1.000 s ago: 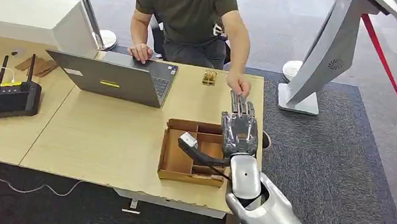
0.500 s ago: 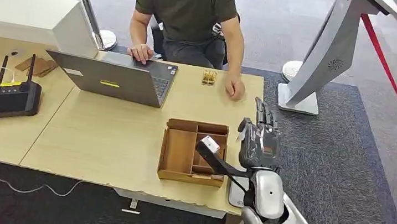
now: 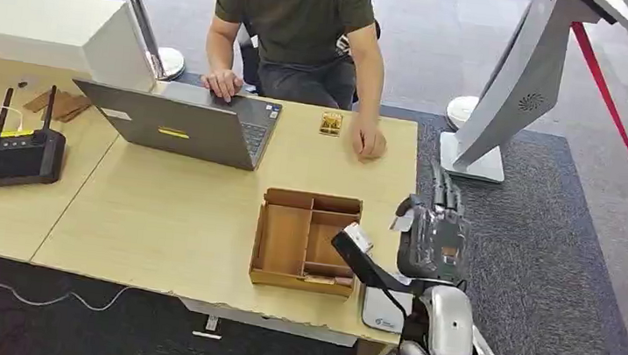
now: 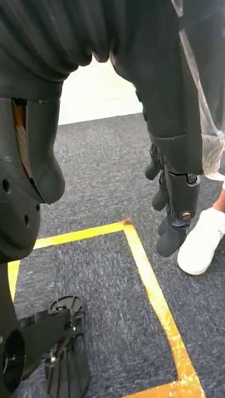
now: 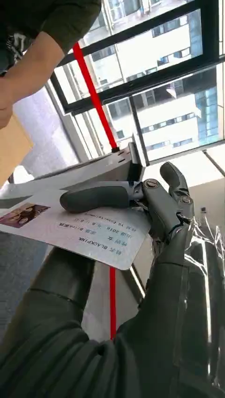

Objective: Pass the card to the sensor for recognition and then transmit it.

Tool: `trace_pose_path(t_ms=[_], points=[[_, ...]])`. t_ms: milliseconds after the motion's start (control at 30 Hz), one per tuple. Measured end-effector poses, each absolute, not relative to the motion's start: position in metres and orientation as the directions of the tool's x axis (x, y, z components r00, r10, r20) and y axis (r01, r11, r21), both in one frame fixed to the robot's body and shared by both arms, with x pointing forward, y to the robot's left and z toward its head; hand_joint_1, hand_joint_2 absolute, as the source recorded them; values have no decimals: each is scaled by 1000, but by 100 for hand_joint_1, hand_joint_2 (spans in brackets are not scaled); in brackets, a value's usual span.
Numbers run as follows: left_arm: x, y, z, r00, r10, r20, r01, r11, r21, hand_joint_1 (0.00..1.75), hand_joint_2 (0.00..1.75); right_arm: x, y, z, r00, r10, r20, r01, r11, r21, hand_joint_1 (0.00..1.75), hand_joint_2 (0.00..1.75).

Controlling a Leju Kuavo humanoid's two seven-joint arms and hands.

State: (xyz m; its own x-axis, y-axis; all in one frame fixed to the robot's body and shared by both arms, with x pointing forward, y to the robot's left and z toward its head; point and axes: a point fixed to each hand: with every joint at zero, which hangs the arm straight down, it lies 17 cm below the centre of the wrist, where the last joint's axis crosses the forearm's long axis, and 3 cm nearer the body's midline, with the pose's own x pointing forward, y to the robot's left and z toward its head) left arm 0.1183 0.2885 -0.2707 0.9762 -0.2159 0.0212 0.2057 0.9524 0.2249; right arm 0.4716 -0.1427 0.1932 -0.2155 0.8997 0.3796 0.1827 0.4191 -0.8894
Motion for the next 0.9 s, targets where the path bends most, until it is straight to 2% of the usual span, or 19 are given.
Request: trace_pose_path(t_ms=[300, 900], points=[[86, 303, -277, 997, -74, 22, 67, 970, 235, 0, 175, 450, -144, 158, -256, 811, 525, 75, 559, -826, 175, 175], [64, 315, -279, 997, 78, -9, -73, 962, 263, 0, 175, 420, -118, 89, -218, 767, 603, -93, 599, -796, 175, 175]])
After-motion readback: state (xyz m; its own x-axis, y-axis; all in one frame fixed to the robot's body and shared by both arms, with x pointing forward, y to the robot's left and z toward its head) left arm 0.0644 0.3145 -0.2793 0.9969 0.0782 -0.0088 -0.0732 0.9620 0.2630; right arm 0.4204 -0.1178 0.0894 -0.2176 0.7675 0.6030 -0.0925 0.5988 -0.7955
